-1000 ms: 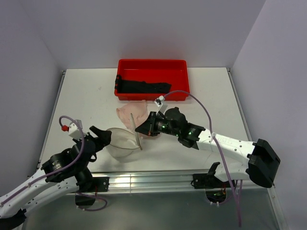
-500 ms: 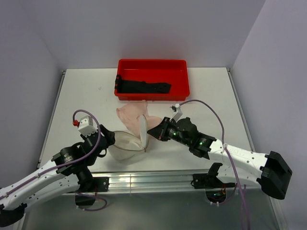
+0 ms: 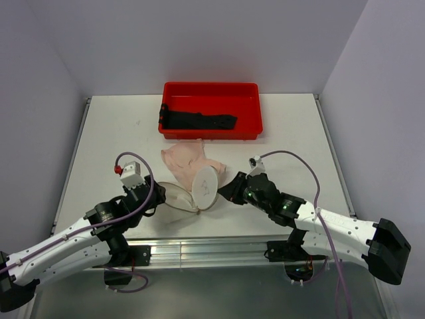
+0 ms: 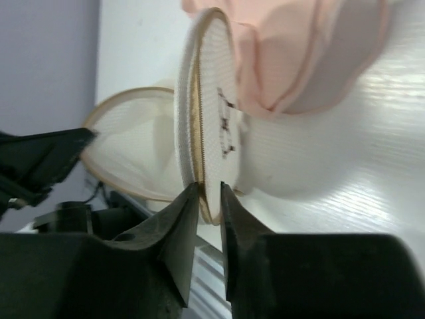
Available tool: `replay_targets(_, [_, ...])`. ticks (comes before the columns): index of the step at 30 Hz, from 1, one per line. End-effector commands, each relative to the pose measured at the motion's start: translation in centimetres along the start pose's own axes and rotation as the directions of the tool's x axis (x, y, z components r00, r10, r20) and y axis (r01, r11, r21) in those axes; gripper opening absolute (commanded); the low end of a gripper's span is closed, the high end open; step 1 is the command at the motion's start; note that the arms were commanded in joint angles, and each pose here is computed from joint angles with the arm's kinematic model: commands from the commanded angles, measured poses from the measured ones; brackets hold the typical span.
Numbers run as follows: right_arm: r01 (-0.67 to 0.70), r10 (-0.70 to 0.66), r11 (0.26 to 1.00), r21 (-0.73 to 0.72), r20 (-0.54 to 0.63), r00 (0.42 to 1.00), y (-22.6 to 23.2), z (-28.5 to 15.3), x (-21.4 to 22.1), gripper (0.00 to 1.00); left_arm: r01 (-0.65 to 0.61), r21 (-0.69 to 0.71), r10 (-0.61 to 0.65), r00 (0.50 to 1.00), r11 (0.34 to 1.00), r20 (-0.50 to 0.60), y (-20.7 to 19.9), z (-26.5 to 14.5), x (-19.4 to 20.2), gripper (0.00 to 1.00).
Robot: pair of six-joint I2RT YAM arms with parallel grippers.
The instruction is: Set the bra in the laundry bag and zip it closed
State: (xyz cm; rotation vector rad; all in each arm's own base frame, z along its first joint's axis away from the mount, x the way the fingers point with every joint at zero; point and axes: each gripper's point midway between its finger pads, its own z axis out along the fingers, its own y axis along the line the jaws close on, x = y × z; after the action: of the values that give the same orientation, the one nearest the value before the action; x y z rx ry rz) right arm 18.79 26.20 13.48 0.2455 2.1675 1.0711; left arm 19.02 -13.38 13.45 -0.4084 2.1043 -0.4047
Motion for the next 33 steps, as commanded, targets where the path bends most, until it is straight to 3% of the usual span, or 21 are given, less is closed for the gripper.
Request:
replay_targets(1, [0.011, -0.013, 0.996, 0.091, 0.028, 1.0, -2.1, -0.3, -0.4, 0.29, -0.001, 0.044, 0.001, 1.0, 0.999, -0.005, -0.8, 0.3, 0.1, 0.56])
replay_targets(2, [0.037, -0.04, 0.99, 0.138, 0.022, 0.999, -3.2, -0.5, -0.3, 0.31, -0.002, 0.042, 0.003, 1.0, 0.999, -0.007, -0.7, 0.4, 0.2, 0.52])
replay_targets(3, [0.053, -0.058, 0.986, 0.159, 0.03, 0.998, -3.5, -0.7, -0.6, 0.43, -0.004, 0.043, 0.004, 1.0, 0.999, -0.011, -0.6, 0.4, 0.3, 0.5])
replay_targets(6, [0.137, -0.161, 0.961, 0.242, 0.084, 0.983, -4.1, -1.7, -3.0, 0.58, -0.006, 0.041, 0.006, 1.0, 0.999, -0.01, -0.5, 0.4, 0.2, 0.41])
replay_targets(9, [0.231, -0.275, 0.94, 0.252, 0.158, 0.948, -2.1, -2.7, -6.9, 0.69, -0.003, 0.023, 0.003, 1.0, 1.0, -0.008, -0.2, 0.4, 0.1, 0.49])
replay_targets(10, [0.246, -0.292, 0.941, 0.233, 0.188, 0.938, -0.3, -3.0, -8.5, 0.69, -0.011, 0.008, 0.011, 1.0, 1.0, -0.005, 0.1, 0.4, 0.0, 0.58])
replay_targets(12, [0.312, -0.36, 0.921, 0.232, 0.204, 0.911, 0.9, -3.2, -10.4, 0.69, -0.011, -0.005, 0.011, 1.0, 1.0, 0.003, 0.4, 0.3, -0.2, 0.65])
replay_targets(14, [0.394, -0.424, 0.9, 0.189, 0.166, 0.89, 3.3, -2.6, -11.4, 0.69, -0.01, -0.011, 0.01, 1.0, 1.0, 0.016, 0.3, 0.2, -0.6, 0.72])
replay_targets(19, [0.523, -0.526, 0.845, 0.111, -0.007, 0.851, 6.5, 2.8, -10.9, 0.7, -0.019, -0.023, 0.019, 1.0, 1.0, 0.021, 0.0, 0.5, -0.9, 0.73])
replay_targets(21, [0.563, -0.556, 0.823, 0.076, -0.095, 0.826, 6.6, 6.1, -9.7, 0.79, -0.024, -0.041, 0.024, 1.0, 0.999, 0.017, 0.3, 0.7, -0.6, 0.72])
replay_targets(24, [0.6, -0.583, 0.797, 0.069, -0.175, 0.793, 5.9, 10.8, -8.7, 0.88, -0.009, -0.033, 0.01, 1.0, 0.999, 0.025, 0.4, 0.8, -0.5, 0.67])
replay_targets(25, [0.609, -0.589, 0.791, 0.055, -0.198, 0.783, 5.8, 11.9, -8.3, 0.89, -0.008, -0.038, 0.009, 1.0, 0.999, 0.024, 0.7, 0.9, -0.2, 0.58])
replay_targets(27, [0.63, -0.587, 0.772, 0.08, -0.29, 0.756, 3.3, 15.1, -6.7, 0.9, 0.002, -0.023, -0.001, 1.0, 1.0, 0.024, 0.6, 0.9, -0.2, 0.52])
replay_targets(30, [0.643, -0.591, 0.759, 0.102, -0.304, 0.747, 2.9, 19.0, -7.0, 0.9, 0.0, -0.023, 0.001, 1.0, 1.0, 0.025, 0.7, 1.0, -0.2, 0.44])
replay_targets(33, [0.635, -0.574, 0.764, 0.117, -0.328, 0.751, 1.6, 21.6, -6.6, 0.9, -0.005, -0.018, 0.005, 1.0, 1.0, 0.026, 0.4, 1.2, -0.1, 0.28])
